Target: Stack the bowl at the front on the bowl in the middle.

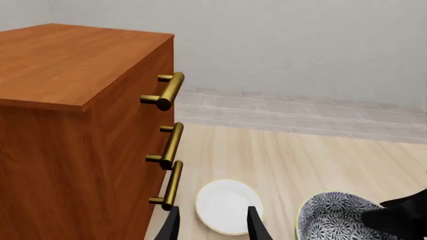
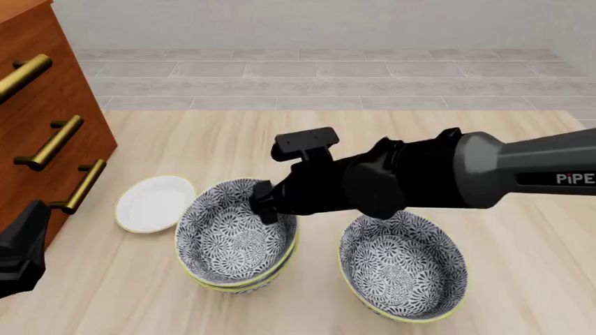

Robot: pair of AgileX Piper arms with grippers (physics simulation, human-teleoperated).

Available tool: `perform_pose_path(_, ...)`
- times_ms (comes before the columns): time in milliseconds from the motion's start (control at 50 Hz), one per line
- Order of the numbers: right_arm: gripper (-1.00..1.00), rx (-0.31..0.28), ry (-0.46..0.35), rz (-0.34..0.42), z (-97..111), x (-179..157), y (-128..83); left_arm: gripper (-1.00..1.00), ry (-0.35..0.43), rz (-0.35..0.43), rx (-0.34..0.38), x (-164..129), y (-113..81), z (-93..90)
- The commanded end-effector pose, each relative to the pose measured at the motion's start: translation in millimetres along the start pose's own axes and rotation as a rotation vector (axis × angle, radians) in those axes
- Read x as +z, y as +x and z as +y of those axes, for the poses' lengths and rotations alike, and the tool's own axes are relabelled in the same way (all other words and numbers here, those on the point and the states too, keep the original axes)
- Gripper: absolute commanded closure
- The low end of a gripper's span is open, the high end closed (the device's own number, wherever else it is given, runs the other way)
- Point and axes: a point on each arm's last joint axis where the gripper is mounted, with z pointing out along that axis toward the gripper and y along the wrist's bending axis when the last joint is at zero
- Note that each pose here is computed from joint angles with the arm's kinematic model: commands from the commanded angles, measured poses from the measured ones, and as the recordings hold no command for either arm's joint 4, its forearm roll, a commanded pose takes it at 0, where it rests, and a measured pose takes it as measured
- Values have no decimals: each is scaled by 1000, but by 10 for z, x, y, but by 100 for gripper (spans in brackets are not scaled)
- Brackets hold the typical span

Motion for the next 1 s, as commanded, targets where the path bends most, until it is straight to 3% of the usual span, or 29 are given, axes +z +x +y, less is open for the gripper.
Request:
perform_pose_path(20, -100, -16, -3, -19, 2, -99, -49, -100, 3, -5, -2, -9, -2, -2)
perform_pose_path(260, -100, -55, -20, -124, 43, -640, -350, -100, 4, -4, 0, -6, -2, -3)
perform_pose_path(500, -100, -94, -39, -237, 73, -1217, -512, -100, 5, -3, 0, -4, -2, -3)
perform_pose_path(780, -100, -119, -4, -386, -103, -1862, -518, -100, 10, 4, 2, 2, 3, -7)
perform_pose_path(1000, -100, -152, 37, -500, -239, -2299, -341, -100, 16, 7, 3, -4, 8, -11)
